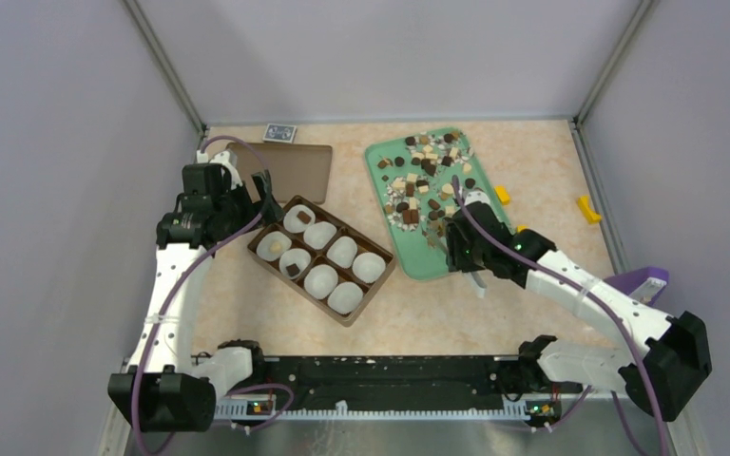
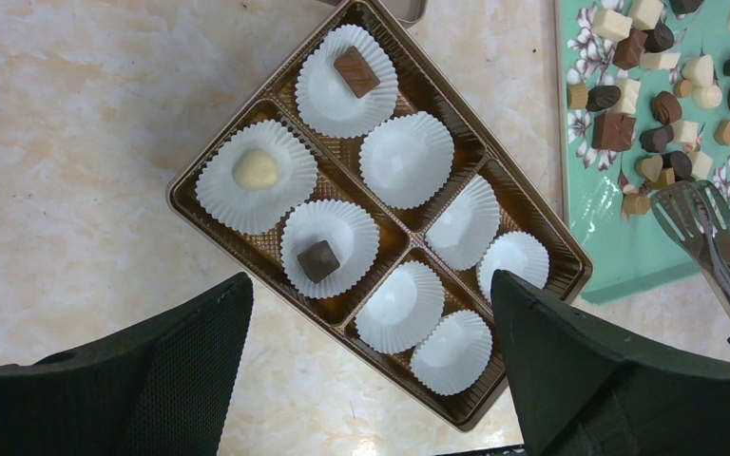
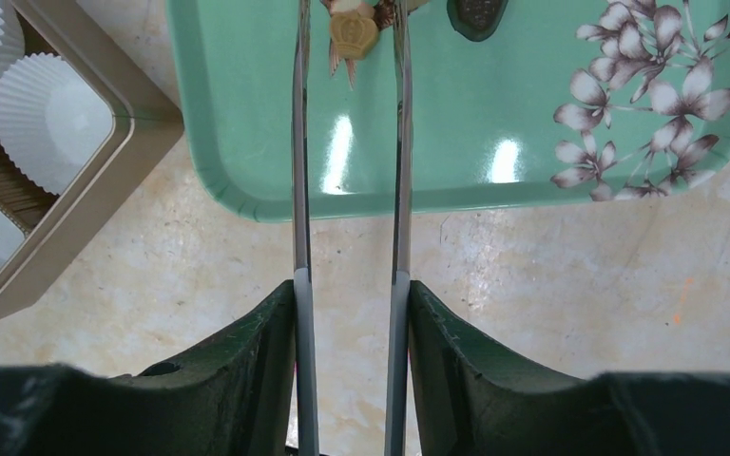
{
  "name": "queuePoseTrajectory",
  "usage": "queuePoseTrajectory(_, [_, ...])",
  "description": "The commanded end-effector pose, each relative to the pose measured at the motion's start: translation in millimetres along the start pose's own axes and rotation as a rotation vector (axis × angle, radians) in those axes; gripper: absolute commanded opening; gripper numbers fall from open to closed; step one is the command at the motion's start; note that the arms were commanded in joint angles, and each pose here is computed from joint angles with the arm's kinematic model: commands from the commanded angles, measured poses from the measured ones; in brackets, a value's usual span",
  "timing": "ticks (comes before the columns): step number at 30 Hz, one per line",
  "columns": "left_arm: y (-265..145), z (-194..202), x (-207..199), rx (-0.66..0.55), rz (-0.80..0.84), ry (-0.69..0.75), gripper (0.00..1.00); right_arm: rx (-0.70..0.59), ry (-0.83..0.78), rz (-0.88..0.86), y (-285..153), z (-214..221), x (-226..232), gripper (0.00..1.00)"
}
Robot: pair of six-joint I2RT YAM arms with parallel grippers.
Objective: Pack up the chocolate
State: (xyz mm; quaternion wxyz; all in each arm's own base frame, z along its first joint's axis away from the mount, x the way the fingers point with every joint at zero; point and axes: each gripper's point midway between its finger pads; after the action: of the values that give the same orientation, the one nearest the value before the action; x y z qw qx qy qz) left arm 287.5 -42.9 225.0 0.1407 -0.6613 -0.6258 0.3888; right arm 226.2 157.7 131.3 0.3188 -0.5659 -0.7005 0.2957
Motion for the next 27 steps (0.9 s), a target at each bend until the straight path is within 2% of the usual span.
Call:
queuePoseTrajectory(1, [-1,-11,-4,-0.047,0.011,0.012,0.99,-0.090,0.013,-0.049,-12,-31,11,0.43])
queuePoseTrajectory(14, [0,-10,-3,-0.043,0.005,0.009,0.99,0.036,-0.032,-0.002,15,6,2,0.45])
queuePoseTrajectory(27, [2,-12,-5,-0.041,0.014,0.010,0.99,0.037,-0.124,0.072,18,7,3,0.36])
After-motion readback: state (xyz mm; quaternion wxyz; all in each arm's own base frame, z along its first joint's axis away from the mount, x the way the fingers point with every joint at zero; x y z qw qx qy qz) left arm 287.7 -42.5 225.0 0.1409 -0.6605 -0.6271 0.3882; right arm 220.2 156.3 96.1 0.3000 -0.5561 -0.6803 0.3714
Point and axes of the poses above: each gripper's point midway between its finger pads, its own y axis out along the fingers, its own x axis along the line the jaws close on, z = x × y, and after that the axes turned 2 degrees about y, right-handed
